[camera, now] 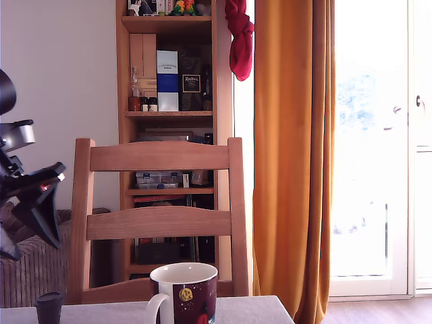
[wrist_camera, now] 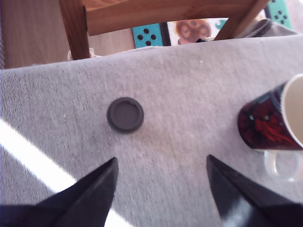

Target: Pick the grey coffee capsule and place it inside the red coffee cup

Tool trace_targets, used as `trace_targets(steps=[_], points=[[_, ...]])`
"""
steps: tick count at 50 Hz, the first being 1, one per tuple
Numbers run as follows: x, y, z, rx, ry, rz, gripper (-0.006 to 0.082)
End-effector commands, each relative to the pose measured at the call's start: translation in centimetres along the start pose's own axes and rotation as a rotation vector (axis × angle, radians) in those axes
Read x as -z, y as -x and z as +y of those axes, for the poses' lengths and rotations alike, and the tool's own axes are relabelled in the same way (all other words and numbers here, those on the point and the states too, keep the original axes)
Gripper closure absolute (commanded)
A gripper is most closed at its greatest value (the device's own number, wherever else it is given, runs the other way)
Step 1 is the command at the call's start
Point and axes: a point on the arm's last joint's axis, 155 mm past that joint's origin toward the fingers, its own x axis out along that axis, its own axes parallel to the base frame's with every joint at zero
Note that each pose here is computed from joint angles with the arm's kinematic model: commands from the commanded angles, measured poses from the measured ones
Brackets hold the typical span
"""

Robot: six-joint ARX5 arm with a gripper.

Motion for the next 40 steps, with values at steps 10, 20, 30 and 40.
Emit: trace_targets(steps=[10, 20, 30, 40], points=[[1.2, -2.6, 0.2, -0.007, -0.083, 0.1, 0.0104], [0.0, -2.7, 0.9, -0.055, -0.09, 0.056, 0.0104], [0.1, -3.2, 1.1, -0.057, -0.079, 0.063, 0.0085], [0.6, -4.6, 1.5, -0.062, -0.061, 0.101, 0.0076]])
